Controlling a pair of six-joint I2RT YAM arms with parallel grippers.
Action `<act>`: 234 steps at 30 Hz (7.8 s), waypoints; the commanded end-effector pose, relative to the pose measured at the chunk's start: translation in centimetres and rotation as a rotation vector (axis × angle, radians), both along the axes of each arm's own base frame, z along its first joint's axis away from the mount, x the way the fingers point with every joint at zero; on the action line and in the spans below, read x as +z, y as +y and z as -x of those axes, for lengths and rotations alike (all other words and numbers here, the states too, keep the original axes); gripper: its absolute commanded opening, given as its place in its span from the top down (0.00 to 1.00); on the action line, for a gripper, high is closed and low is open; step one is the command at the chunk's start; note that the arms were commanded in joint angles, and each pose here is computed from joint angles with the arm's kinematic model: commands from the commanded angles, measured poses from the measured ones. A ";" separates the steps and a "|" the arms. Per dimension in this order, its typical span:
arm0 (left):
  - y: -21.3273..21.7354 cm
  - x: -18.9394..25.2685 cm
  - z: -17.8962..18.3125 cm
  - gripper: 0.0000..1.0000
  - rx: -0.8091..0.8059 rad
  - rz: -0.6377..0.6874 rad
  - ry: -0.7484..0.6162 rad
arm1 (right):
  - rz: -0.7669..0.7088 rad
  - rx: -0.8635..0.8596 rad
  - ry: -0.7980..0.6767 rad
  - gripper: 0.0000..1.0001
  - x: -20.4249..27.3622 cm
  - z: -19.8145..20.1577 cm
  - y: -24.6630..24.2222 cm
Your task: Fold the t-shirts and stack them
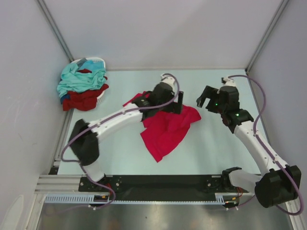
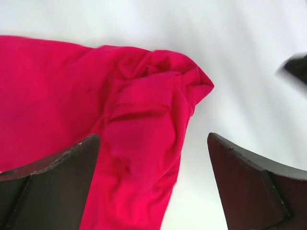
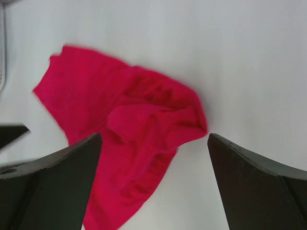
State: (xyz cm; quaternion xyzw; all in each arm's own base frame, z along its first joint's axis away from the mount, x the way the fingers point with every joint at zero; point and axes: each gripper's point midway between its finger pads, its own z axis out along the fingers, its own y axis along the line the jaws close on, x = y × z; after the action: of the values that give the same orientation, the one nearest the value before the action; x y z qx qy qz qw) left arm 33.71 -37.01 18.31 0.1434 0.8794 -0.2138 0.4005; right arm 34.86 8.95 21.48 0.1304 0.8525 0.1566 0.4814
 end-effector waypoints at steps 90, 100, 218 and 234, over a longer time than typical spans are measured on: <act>24.7 -14.4 -1.6 1.00 0.662 0.094 0.315 | 0.306 0.827 0.077 0.06 -10.7 7.8 37.5; 26.4 -17.1 -1.1 1.00 0.704 0.134 0.367 | 0.500 0.826 0.249 0.09 -17.5 10.4 35.2; 29.1 0.7 -2.1 1.00 0.630 0.120 0.067 | 0.147 -0.077 0.506 0.45 -19.4 -11.7 0.8; 29.1 0.6 -2.0 1.00 0.623 0.107 0.072 | 0.283 -0.064 0.579 0.91 -22.1 -9.6 1.0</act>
State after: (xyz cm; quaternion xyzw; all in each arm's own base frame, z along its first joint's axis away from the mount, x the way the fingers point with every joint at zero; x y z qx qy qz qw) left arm 34.96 -7.86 17.01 -0.1703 0.8913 -0.1231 0.4018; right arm 46.09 10.85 2.15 0.1267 0.9520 0.0045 0.2788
